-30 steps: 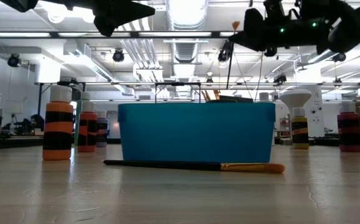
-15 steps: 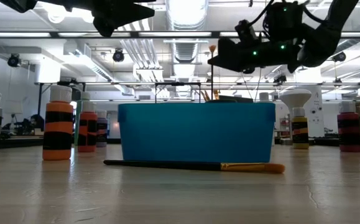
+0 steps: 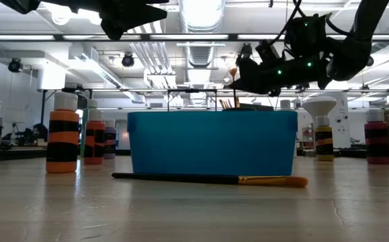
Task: Pick & Place Paint Supplies
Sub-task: Put the gold paint brush into the green cup
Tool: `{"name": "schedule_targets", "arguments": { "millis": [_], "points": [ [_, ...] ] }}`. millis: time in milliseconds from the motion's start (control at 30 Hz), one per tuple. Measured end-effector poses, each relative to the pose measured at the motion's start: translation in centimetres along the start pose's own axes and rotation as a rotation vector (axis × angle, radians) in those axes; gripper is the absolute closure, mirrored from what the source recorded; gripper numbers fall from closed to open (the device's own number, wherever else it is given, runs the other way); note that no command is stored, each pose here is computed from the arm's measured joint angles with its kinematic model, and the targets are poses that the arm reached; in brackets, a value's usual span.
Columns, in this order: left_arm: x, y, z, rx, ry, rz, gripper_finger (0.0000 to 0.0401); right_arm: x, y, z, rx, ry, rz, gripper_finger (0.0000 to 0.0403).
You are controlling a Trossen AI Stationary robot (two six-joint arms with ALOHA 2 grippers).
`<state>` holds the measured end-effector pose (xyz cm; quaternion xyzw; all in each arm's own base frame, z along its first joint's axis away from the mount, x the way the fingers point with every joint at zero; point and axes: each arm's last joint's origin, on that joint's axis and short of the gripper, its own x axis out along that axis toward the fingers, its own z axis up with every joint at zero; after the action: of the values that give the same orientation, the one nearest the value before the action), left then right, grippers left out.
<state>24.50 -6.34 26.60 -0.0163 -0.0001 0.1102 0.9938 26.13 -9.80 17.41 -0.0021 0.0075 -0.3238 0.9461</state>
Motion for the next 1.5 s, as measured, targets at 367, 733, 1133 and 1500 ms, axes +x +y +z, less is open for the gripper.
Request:
{"name": "schedule_targets", "arguments": {
  "millis": [367,733,1133,1500],
  "points": [
    [0.0,0.0,0.0,-0.017,0.0,0.0,0.0183,0.7,-0.2,-2.6,0.04,0.097,-0.013,0.0392],
    [0.0,0.0,0.0,-0.018,-0.001,0.0,0.0183,0.7,-0.3,-2.5,0.052,0.096,-0.018,0.0342],
    [0.0,0.0,-0.2,-0.01,0.015,0.006,0.0183,0.0,0.2,-0.4,0.0,0.027,0.042,0.0256],
    [0.2,-0.4,-0.3,0.055,0.176,-0.089,0.0183,-5.8,3.6,6.5,-0.099,-0.122,0.253,0.0275]
  ]
}}
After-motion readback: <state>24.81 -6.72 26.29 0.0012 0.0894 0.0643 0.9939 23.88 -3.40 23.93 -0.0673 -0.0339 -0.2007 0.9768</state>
